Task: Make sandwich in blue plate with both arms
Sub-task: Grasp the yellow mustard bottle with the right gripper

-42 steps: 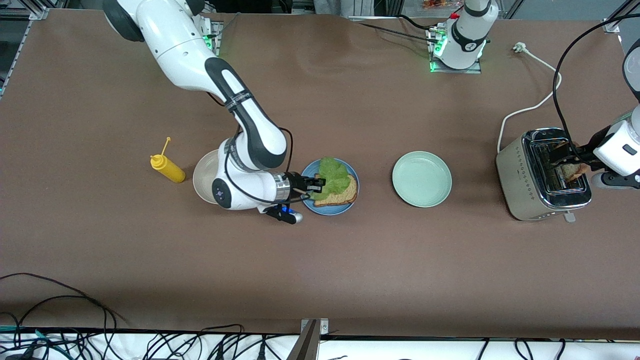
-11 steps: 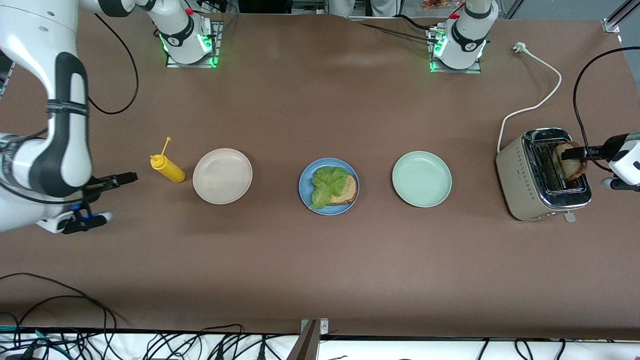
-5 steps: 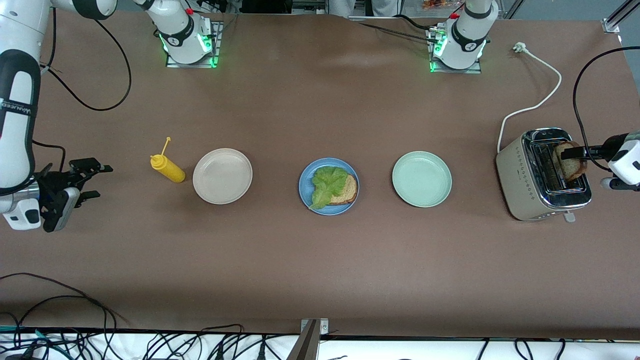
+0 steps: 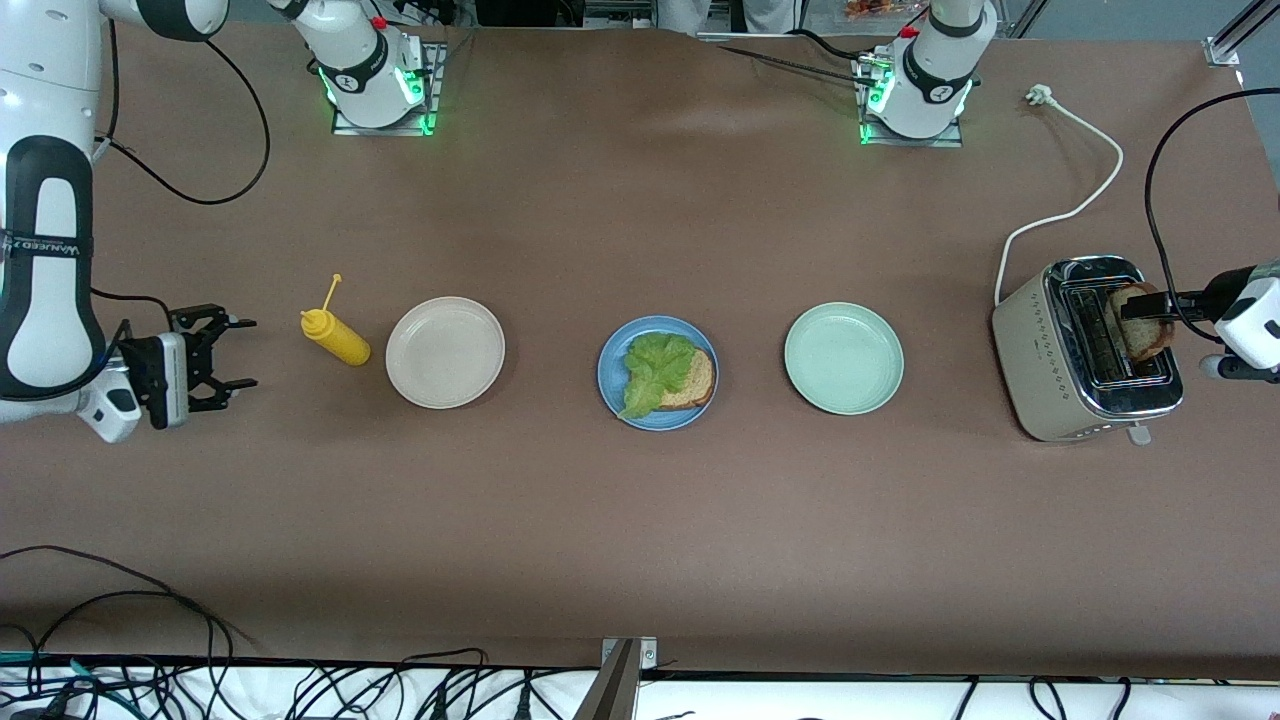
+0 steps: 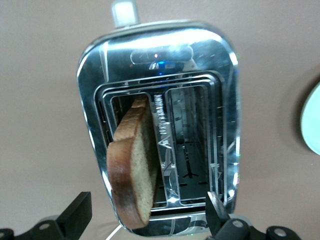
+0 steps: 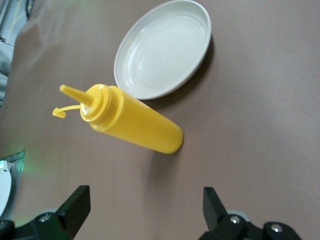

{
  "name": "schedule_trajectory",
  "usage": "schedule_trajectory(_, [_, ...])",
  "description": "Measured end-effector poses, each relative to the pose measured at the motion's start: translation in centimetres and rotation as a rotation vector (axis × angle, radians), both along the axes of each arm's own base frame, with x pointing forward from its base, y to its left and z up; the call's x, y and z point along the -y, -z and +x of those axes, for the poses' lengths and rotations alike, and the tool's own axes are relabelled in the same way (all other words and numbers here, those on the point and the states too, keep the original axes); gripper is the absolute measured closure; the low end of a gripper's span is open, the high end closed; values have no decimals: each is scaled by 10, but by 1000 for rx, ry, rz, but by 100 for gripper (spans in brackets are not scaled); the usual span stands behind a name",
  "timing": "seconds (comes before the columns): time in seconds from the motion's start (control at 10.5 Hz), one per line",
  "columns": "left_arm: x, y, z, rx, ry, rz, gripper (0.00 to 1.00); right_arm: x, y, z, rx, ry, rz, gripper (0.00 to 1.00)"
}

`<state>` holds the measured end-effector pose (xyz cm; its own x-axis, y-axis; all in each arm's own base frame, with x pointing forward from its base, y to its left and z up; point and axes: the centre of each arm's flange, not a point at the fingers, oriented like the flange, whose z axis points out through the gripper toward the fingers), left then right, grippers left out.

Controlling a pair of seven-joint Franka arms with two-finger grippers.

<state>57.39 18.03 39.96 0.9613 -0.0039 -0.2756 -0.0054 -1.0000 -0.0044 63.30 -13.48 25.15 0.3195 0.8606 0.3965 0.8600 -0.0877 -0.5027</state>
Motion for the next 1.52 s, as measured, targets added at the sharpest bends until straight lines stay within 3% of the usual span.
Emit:
schedule_trajectory(0.48, [31,-32,0,55,52,7,0,-1,62,-46,200,-143,357,0])
schedule_trajectory(0.76, [20,-7,-10,56,33,8,0,-9,90,-69,275,-165,486,0])
schedule_trajectory(1.14, [15,-7,-17,55,22,8,0,-22,104,-74,366,-143,583,0])
schedule_trajectory(1.33, [6,4,-22,58,9,9,0,-26,105,-73,388,-122,604,0])
schedule_trajectory(1.52, [5,4,-20,85,12,16,0,-29,111,-74,397,-90,622,12])
